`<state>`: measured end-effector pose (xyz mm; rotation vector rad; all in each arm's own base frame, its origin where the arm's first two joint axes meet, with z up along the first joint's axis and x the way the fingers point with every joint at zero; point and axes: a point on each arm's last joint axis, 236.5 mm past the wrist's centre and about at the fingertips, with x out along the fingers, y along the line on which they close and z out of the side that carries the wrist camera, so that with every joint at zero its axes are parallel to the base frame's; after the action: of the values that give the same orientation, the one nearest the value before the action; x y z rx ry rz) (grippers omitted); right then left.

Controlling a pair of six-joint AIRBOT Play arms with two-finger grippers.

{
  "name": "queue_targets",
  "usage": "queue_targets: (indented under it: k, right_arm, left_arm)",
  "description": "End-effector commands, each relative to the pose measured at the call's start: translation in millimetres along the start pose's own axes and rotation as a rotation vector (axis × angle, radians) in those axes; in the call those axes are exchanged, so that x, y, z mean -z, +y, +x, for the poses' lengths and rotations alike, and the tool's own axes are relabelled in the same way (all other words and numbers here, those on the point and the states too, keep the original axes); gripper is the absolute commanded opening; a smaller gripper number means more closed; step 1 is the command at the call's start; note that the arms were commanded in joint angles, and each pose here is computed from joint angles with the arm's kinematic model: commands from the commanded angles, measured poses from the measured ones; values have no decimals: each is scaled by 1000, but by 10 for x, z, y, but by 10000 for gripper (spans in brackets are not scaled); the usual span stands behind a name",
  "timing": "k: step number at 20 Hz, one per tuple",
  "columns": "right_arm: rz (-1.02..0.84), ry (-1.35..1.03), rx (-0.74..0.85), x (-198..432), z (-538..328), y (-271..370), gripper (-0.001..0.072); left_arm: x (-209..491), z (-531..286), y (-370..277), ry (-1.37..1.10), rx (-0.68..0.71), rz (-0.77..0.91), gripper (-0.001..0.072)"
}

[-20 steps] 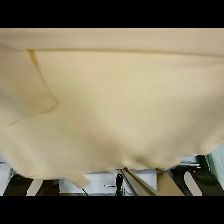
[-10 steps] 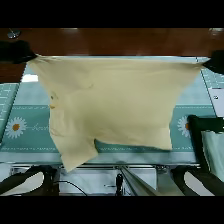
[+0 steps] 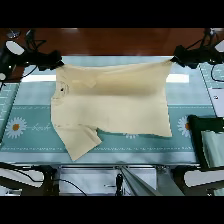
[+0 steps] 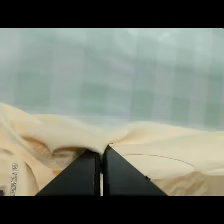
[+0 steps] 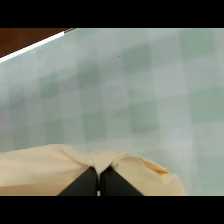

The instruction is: Fold the shirts.

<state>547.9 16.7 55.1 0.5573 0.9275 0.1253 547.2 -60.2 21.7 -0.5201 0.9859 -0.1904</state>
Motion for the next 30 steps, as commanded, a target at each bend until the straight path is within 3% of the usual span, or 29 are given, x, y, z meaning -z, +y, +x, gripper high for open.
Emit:
queue_targets:
  k: [1, 5, 8, 12, 13, 14, 15, 18, 21, 25, 27, 30]
  right_arm:
    - [49, 64, -39, 34, 294, -53, 25]
    - [-68, 368, -32, 693, 32, -232, 25]
    - [-104, 548, 101, 1139, -32, -643, 25]
    - [-48, 544, 133, 1360, 191, -844, 25]
    - [-30, 522, 141, 1360, 255, -862, 39]
    - [6, 501, 135, 1343, 304, -814, 285]
    - [12, 503, 92, 1348, 305, -702, 628]
    - [-11, 571, 66, 1428, 4, -570, 626]
    - [-45, 578, 232, 1438, -590, -933, 626]
    - [99, 402, 158, 1819, -832, -982, 625]
    - [44, 454, 56, 2393, -881, -775, 625]
    - [92, 418, 20, 2851, -855, -688, 625]
  left_arm:
    - [116, 199, 29, 55, 36, -110, 31]
    - [672, -265, 58, 331, 89, 95, 31]
    - [1108, -344, 415, 505, 1, 82, 31]
    - [1630, -173, 668, 646, -37, -2, 31]
    - [1708, -135, 718, 674, -43, -40, 63]
    - [1749, -131, 732, 693, -50, -70, 275]
    - [1762, -157, 719, 704, -49, -74, 695]
    - [1702, -424, 709, 713, -93, -64, 702]
    - [1685, -872, 946, 663, -244, -29, 702]
    - [2392, -1347, 1484, 651, -340, -227, 701]
    - [2712, -1332, 1505, 546, -261, -398, 701]
    - [3009, -1208, 1276, 443, -80, -517, 701]
